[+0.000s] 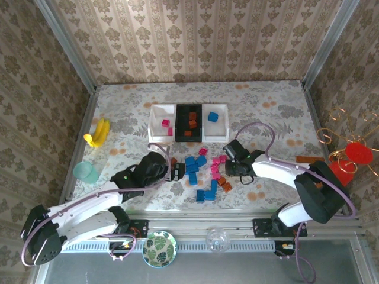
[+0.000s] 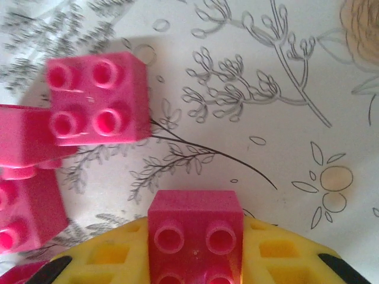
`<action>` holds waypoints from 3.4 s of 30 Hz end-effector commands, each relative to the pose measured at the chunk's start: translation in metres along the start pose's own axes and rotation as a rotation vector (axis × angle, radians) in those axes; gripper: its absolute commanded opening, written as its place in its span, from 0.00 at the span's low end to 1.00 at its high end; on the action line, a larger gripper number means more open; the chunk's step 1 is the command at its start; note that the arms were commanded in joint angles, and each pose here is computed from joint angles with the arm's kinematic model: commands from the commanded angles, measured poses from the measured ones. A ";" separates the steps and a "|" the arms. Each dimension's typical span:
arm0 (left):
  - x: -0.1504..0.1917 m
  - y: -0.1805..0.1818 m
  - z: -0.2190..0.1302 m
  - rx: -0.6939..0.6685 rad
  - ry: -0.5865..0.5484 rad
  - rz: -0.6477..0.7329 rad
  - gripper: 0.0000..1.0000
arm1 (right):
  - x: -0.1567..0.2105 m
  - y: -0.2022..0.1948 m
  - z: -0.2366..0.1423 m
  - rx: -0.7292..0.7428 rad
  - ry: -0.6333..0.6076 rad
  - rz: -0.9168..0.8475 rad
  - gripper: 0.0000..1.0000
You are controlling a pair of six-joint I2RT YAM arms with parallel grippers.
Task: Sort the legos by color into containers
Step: Pick up the lego from the center of the table, then place the lego in the container, then pick up the lego from the bottom-center of the table.
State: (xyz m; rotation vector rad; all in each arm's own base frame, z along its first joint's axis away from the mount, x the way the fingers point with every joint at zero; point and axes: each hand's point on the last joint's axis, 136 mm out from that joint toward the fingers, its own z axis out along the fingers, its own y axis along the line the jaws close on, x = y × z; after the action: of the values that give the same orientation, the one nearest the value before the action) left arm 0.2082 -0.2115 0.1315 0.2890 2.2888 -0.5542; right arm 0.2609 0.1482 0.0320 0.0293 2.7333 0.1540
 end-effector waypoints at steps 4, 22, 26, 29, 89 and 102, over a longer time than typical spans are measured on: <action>0.010 0.024 -0.012 -0.081 -0.007 -0.027 1.00 | -0.075 0.068 -0.077 -0.290 -0.223 -0.061 0.23; 0.036 0.050 -0.033 -0.131 0.021 -0.118 1.00 | -0.203 0.278 -0.018 -0.459 -0.177 -0.233 0.22; 0.042 0.051 -0.034 -0.125 0.040 -0.121 1.00 | -0.213 0.283 0.018 -0.392 -0.137 -0.206 0.22; 0.048 0.049 -0.033 -0.111 0.064 -0.117 1.00 | -0.223 0.286 0.034 -0.382 -0.123 -0.167 0.27; 0.066 0.021 0.014 0.004 0.181 -0.102 1.00 | 0.035 0.065 0.004 -0.079 0.141 -0.276 0.60; 0.068 0.017 0.019 0.008 0.204 -0.096 1.00 | 0.037 0.072 -0.002 -0.140 0.110 -0.258 0.36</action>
State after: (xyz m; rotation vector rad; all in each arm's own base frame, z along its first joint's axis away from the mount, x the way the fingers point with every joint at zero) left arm 0.1740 -0.1946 0.0512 0.2394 2.5477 -0.5636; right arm 0.2297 0.2203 0.0204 -0.3753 2.8164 0.2489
